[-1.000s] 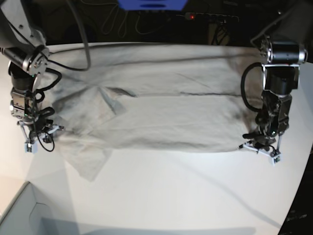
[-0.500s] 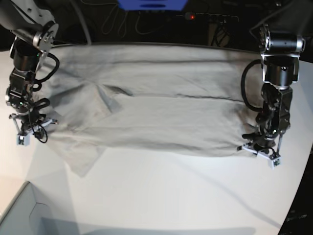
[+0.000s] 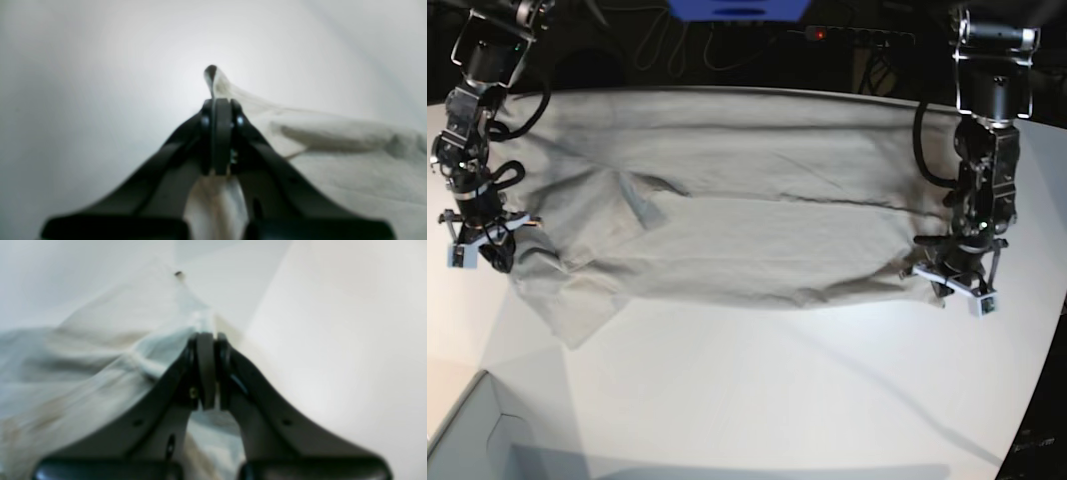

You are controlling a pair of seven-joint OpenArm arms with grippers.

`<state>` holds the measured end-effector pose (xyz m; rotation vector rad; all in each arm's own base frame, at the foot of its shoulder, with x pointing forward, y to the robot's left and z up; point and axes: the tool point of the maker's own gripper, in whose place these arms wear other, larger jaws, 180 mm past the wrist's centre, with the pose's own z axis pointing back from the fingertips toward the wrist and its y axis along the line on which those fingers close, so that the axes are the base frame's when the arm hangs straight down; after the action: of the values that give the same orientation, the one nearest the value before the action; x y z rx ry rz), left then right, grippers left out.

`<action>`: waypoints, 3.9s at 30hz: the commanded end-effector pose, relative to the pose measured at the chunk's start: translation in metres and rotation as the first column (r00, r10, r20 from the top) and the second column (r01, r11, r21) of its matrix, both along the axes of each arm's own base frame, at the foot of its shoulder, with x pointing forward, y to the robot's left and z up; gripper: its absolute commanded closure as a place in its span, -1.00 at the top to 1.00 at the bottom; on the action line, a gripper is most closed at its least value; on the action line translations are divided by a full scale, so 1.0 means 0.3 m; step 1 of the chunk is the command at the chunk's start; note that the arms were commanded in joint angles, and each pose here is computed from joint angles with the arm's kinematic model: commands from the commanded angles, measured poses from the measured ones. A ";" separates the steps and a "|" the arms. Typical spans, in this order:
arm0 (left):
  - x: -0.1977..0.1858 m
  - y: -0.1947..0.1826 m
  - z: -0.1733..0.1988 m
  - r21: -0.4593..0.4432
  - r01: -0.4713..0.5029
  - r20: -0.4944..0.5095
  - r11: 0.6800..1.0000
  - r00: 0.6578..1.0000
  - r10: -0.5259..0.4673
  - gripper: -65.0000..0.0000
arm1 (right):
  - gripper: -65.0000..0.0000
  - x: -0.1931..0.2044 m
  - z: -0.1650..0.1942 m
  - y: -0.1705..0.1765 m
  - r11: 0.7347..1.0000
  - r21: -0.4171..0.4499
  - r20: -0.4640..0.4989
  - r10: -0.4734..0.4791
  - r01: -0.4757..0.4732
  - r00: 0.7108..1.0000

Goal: Layout the t-shirt on the table in an organized manner, then fold the t-shirt properly

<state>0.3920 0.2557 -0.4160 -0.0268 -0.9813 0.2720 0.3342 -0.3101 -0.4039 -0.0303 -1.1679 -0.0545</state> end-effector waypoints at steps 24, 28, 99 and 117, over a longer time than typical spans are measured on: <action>-0.200 0.065 0.119 0.037 -0.052 0.113 0.998 0.992 0.048 -1.00 | -1.00 -0.271 0.108 -0.105 0.976 0.050 0.129 -0.218 0.214 0.967; -0.238 0.108 0.099 0.024 -0.106 0.101 0.994 0.990 0.103 -1.00 | -1.00 -0.317 0.069 -0.093 0.975 0.054 0.091 -0.221 0.217 0.971; -0.189 0.057 0.030 -0.034 0.000 0.074 0.999 0.997 0.003 -1.00 | -1.00 0.276 -0.086 0.176 0.965 0.020 -0.333 0.252 -0.261 0.908; 0.011 0.071 0.131 -0.064 -0.019 0.160 0.998 0.987 0.029 -1.00 | -1.00 0.402 0.100 0.078 0.990 0.087 -0.095 0.123 -0.115 0.988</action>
<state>0.3840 0.2686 -0.3968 -0.1085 -1.0708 0.3312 0.4403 -0.2790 -0.3986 0.1158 -0.9863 0.0083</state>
